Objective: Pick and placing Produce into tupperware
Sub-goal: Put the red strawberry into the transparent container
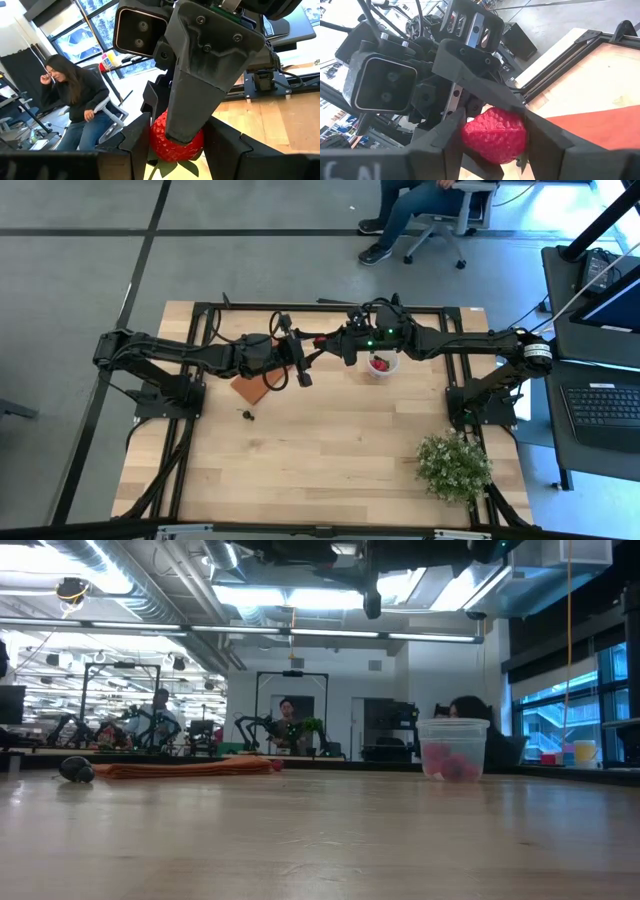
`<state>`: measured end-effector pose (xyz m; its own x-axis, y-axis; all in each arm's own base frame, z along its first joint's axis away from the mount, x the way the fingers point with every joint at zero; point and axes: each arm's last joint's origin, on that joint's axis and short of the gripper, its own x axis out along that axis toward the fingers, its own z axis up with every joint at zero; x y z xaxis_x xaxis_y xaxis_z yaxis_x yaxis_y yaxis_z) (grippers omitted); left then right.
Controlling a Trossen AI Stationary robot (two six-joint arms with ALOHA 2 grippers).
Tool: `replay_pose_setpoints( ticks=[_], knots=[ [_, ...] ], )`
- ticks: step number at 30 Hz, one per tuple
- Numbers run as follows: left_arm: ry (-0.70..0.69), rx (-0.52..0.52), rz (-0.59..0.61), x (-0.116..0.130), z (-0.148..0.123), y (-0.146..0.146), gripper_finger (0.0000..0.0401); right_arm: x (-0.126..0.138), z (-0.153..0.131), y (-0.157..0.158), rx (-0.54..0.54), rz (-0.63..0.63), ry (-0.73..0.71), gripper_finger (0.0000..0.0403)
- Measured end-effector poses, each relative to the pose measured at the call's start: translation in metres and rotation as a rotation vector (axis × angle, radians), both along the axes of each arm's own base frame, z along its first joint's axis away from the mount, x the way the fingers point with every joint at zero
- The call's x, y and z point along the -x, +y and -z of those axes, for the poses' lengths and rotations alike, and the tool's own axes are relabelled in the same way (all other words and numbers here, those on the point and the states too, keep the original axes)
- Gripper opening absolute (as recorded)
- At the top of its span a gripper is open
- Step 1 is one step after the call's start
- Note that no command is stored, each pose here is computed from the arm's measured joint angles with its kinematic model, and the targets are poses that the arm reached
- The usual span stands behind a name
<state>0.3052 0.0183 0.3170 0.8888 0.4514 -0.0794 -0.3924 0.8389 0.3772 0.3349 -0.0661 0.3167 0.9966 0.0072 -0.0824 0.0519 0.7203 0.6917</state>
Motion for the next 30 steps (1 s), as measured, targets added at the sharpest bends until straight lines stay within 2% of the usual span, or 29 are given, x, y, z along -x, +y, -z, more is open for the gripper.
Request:
replay_pose_setpoints(
  ticks=[11,18,24,30],
  knots=[
    [0.001,0.007,0.010,0.000,0.000,-0.004,0.0157,0.000,0.001,0.000,0.019,-0.005,0.009,0.0170],
    [-0.003,0.117,-0.001,0.001,0.005,-0.004,0.0231,0.001,0.003,-0.003,0.046,0.002,0.038,0.0170],
    [0.017,0.257,-0.030,0.002,0.013,-0.004,0.0268,0.008,0.018,-0.018,0.079,0.032,0.189,0.0170],
    [0.100,0.403,-0.076,0.007,0.028,-0.007,0.0271,0.024,0.043,-0.033,0.065,0.047,0.479,0.0169]
  ],
)
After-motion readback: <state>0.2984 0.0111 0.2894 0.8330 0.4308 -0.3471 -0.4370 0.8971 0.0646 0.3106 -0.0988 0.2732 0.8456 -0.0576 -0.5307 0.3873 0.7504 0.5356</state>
